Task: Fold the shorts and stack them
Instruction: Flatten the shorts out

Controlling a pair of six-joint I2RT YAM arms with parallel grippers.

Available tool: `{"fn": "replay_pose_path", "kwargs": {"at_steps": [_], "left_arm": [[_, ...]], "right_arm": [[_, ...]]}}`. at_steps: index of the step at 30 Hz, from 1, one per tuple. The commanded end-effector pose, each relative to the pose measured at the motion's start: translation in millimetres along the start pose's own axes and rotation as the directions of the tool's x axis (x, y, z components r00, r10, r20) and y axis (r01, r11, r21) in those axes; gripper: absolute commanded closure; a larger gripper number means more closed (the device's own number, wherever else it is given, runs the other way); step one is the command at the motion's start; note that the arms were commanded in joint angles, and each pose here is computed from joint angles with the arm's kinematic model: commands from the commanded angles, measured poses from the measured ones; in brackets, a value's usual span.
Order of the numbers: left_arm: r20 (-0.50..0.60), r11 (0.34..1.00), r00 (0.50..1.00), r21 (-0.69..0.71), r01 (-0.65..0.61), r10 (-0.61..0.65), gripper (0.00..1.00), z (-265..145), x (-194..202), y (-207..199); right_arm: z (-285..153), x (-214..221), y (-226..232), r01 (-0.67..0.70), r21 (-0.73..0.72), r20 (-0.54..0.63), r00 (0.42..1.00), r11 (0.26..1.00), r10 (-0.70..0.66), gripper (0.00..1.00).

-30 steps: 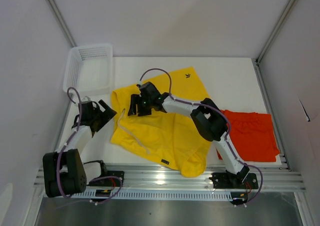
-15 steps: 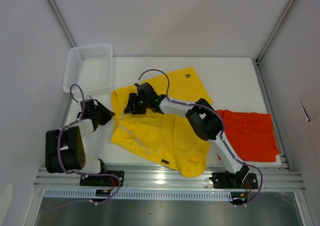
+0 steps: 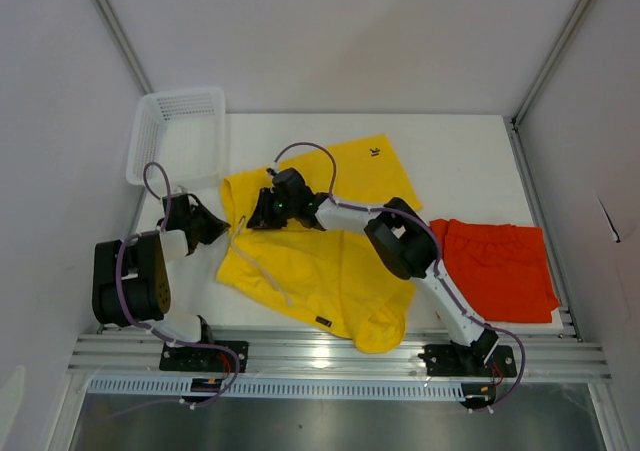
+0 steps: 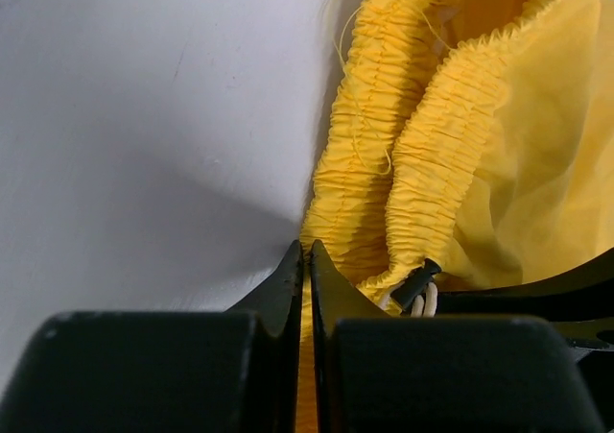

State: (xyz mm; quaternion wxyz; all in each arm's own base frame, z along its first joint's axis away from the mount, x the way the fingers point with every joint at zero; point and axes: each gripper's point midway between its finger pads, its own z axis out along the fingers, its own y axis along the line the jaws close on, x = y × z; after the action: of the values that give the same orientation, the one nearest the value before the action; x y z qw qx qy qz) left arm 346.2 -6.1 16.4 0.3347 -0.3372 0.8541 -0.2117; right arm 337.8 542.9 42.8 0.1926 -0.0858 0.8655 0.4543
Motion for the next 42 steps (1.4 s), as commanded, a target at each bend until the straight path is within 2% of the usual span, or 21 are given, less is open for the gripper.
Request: {"fn": "replay_pose_path", "kwargs": {"at_steps": [1,21,24,25,28,30,38,42], "left_arm": [[-0.007,0.999,1.000,0.019,-0.026,0.026,0.98,3,-3,-3],[-0.001,0.999,1.000,0.027,-0.026,0.026,1.00,1,-2,-3],[0.006,0.999,1.000,0.028,-0.021,0.021,0.91,-1,-3,-3],[0.022,0.999,1.000,0.038,-0.019,0.018,0.82,-2,-7,-4],[0.062,0.998,0.998,0.069,-0.001,-0.003,0.65,-9,-11,-4],[0.075,0.997,0.997,0.077,-0.001,-0.005,0.59,-12,-11,-4],[0.072,0.994,0.997,0.107,0.004,-0.011,0.53,-10,-12,-9],[0.062,0.994,0.998,0.112,0.002,-0.009,0.43,-9,-9,-9]], "right_arm": [[6,0,37,0.041,-0.110,0.007,0.999,0.993,-0.041,0.72],[35,41,40,0.043,-0.108,-0.093,0.994,0.993,-0.053,0.74],[34,41,38,0.049,-0.098,-0.095,0.994,0.994,-0.058,0.75],[34,42,36,0.051,-0.087,-0.099,0.993,0.995,-0.060,0.75],[31,43,35,0.068,-0.087,-0.100,0.992,0.994,-0.077,0.75],[29,50,30,0.065,-0.081,-0.119,0.990,0.995,-0.074,0.75],[20,59,26,0.086,-0.102,-0.125,0.987,0.991,-0.098,0.77],[15,67,21,0.096,-0.108,-0.134,0.985,0.990,-0.110,0.78]]}}
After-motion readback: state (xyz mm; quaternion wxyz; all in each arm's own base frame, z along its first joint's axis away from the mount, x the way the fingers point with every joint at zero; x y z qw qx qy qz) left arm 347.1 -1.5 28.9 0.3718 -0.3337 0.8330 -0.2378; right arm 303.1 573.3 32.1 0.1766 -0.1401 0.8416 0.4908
